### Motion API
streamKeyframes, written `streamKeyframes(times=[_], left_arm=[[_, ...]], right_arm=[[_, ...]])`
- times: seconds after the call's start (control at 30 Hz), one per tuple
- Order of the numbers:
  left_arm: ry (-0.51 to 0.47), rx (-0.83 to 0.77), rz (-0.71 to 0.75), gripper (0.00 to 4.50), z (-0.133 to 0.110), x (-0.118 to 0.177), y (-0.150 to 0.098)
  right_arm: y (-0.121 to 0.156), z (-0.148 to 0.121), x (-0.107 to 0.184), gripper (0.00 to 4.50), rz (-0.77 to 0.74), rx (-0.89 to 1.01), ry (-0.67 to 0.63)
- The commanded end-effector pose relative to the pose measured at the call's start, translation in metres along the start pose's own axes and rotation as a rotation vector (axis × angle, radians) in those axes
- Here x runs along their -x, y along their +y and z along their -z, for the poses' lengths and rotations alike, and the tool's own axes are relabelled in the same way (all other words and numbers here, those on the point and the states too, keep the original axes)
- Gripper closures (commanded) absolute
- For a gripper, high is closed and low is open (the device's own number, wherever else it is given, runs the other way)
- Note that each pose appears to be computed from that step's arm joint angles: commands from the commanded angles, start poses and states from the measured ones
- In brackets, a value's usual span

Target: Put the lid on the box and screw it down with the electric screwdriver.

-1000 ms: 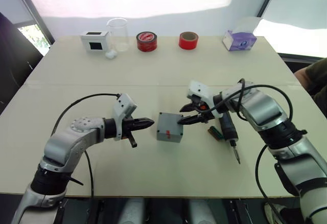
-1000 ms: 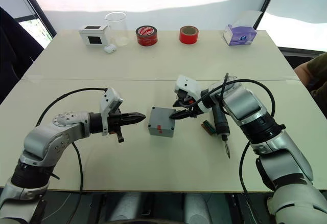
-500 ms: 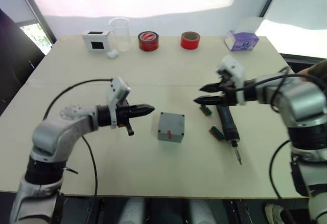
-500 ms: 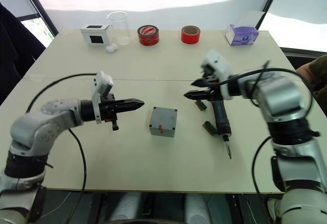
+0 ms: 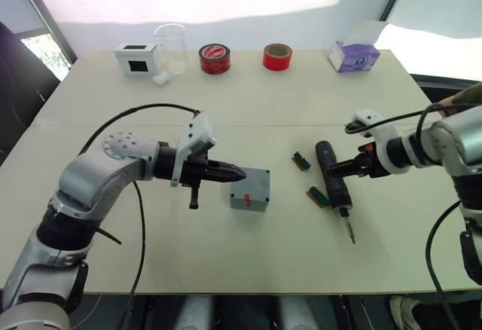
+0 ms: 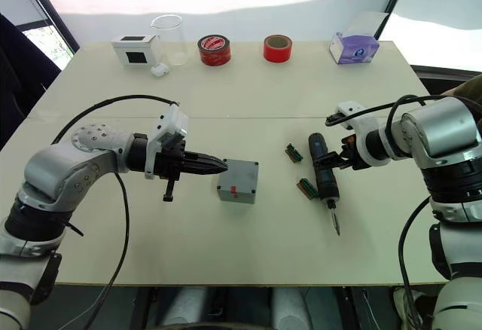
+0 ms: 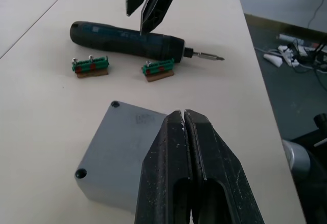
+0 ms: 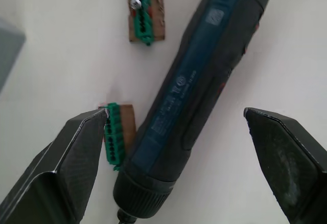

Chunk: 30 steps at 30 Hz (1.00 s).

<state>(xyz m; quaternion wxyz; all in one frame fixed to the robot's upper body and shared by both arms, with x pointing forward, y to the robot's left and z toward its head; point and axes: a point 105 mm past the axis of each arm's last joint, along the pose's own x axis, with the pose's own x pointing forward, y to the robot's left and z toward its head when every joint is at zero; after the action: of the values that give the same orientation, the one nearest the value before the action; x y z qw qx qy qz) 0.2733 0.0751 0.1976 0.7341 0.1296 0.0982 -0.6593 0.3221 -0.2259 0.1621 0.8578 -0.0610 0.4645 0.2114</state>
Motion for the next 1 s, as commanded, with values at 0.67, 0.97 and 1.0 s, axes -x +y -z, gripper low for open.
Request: streamKeyframes(times=[0.67, 0.97, 1.0], left_arm=[[-0.035, 0.010, -0.123, 4.50, 0.007, -0.001, -0.007], [-0.035, 0.014, -0.152, 4.50, 0.009, 0.001, -0.005], [-0.035, 0.016, -0.156, 4.50, 0.009, 0.002, -0.004]], right_arm=[[-0.018, 0.036, -0.034, 0.02, 0.104, 0.005, 0.186], [-0.011, 0.057, -0.038, 2.75, 0.053, 0.035, 0.288], [-0.012, 0.058, -0.038, 2.76, 0.058, 0.030, 0.287]])
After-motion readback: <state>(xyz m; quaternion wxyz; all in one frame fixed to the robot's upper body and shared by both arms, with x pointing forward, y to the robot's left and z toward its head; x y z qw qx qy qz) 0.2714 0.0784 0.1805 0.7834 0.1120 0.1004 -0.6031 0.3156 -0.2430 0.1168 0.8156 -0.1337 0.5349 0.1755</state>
